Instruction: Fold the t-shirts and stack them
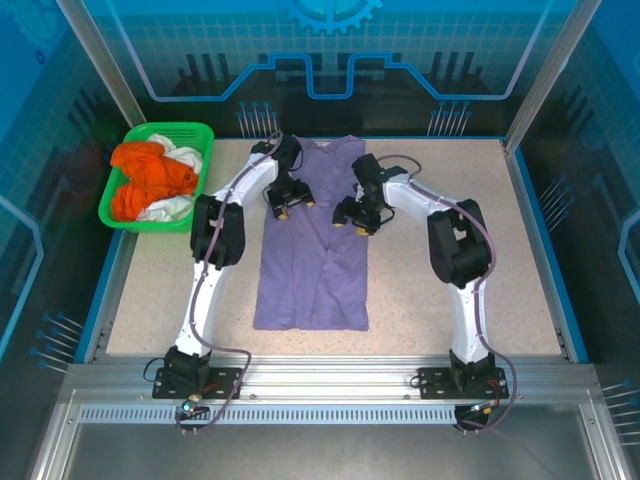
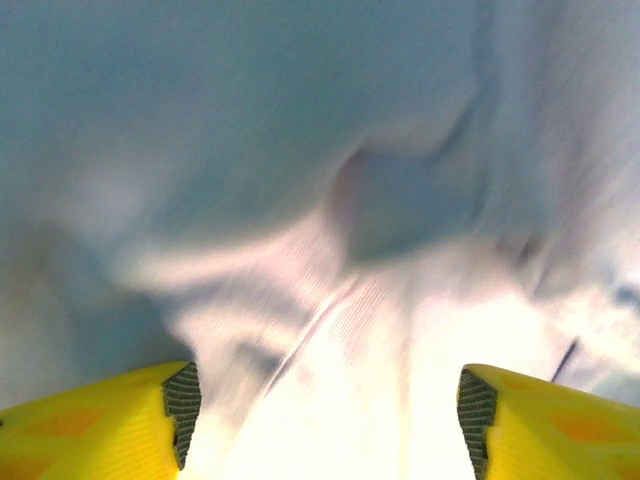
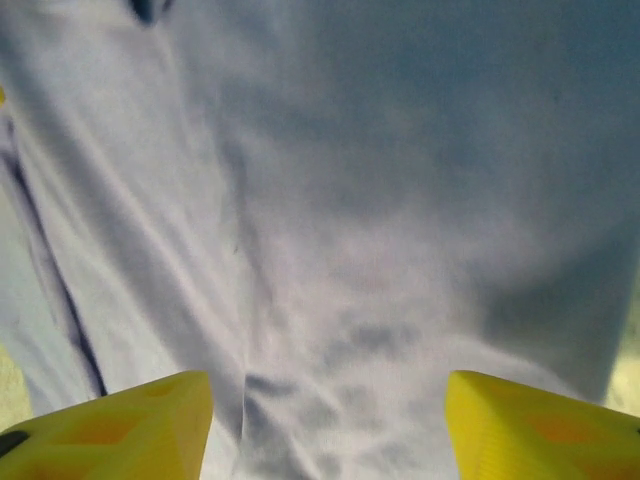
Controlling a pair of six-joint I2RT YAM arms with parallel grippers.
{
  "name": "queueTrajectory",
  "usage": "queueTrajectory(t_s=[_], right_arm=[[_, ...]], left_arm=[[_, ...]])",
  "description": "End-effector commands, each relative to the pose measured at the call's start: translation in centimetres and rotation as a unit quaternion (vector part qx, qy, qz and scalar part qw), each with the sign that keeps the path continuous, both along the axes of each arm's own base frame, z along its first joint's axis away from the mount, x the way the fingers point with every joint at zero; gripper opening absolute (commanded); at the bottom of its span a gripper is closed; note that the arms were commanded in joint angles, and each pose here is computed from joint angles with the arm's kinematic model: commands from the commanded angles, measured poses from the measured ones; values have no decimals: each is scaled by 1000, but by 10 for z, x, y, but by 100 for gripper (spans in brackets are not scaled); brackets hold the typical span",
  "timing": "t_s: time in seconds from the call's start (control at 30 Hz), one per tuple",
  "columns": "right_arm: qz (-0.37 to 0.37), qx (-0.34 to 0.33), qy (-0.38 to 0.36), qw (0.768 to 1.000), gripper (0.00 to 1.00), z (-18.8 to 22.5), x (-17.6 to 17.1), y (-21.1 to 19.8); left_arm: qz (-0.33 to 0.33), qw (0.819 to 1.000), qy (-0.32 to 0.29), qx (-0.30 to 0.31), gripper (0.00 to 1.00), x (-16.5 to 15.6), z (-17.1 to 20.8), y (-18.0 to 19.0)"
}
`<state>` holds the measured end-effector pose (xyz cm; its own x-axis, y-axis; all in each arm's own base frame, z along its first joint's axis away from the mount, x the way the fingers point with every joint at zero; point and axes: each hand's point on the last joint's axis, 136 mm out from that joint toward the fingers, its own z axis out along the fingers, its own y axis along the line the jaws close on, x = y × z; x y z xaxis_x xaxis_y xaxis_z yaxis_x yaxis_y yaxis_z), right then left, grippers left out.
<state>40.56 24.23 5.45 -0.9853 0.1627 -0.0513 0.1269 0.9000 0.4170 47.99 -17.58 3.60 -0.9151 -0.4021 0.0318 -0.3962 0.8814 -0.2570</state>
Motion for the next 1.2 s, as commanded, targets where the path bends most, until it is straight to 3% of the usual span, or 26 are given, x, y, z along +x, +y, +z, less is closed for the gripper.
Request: queueTrajectory(t_s=[0.0,0.13,0.37,0.5,0.77,0.9,1.17], right_arm=[[25,33,-33,999,67,46,-37,4],[31,53,-38,997,67,55,-95,-15],[15,59,39,997,63,9,-215,-44],[8,43,59,997,58,-10,-246,-51],[26,35,62,997,53,-23,-254,-39],[45,35,57,997,51,-22,-252,-25],[48,28,55,997,44,-30,-242,-13]], left_arm=[[-12,998,-38,-51,78,-35,72,-3],[-11,997,-29,-74,79,-104,88,9],[-7,993,67,-92,67,-252,49,38],[18,990,108,-88,63,-310,25,53],[56,989,120,-69,55,-321,10,63],[83,984,121,-104,50,-320,-4,53],[92,984,107,-105,43,-312,-16,54]])
